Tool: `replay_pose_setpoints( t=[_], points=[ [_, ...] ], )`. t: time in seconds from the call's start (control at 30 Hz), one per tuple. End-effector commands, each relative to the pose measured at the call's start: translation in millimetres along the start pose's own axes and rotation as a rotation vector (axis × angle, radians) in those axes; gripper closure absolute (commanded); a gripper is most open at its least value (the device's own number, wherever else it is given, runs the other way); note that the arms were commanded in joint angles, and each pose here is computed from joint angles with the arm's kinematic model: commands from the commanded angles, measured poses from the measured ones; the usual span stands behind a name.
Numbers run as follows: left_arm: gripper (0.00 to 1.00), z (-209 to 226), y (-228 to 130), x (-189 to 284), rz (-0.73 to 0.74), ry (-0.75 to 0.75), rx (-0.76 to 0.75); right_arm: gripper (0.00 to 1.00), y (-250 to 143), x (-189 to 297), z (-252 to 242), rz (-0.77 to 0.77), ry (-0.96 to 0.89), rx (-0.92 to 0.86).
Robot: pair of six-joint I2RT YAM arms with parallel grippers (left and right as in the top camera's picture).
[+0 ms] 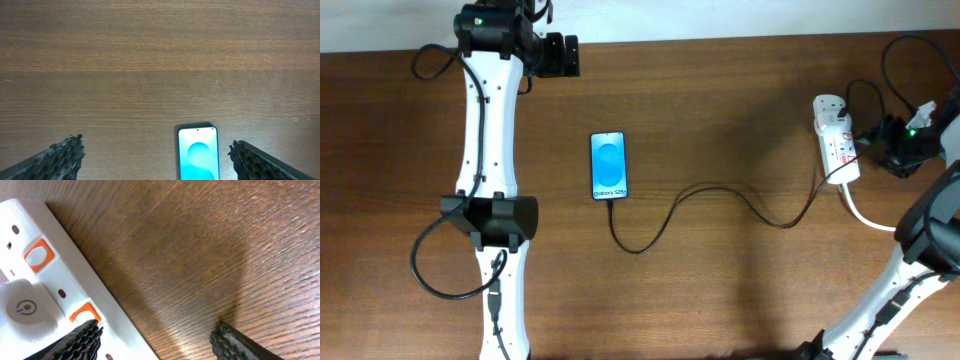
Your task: Plug charger to phone and switch on socket
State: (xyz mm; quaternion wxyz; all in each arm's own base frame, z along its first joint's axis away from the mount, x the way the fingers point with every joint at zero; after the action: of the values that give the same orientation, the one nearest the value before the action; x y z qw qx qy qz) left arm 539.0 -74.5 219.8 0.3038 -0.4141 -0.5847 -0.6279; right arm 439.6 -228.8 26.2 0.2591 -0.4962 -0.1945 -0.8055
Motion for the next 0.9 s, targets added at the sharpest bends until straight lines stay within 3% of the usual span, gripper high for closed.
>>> replay_pose_setpoints(
  t=[0.0,0.43,0.87],
  points=[
    [0.01,3.7,3.5,6.7,-0.020,0.016,0.004,0.24,-7.8,-15.8,-2.8,0.036,-0.006,-0.011],
    [0.01,3.7,3.5,6.7,-0.020,0.016,0.004,0.24,-9.9,-32.3,15.6,-0.028,-0.149,0.100],
    [0.01,3.7,3.5,6.7,-0.020,0.016,0.004,0.25,-21.3,-31.6,10.0,0.019,-0.174,0.081]
  ],
)
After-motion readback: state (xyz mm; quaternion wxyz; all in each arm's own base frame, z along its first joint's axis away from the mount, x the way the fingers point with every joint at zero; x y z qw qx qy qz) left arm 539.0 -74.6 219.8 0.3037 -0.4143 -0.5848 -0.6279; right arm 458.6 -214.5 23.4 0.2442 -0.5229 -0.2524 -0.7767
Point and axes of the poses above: each gripper's point midway between its finger pads, its own x axis back along the fingers, its own z axis along the line the jaws close on, y = z × x, the point moved 1 cm from there along x, back along the fingers, and after that the axes turned 8 degrees about -x, right-handed, at the moved point
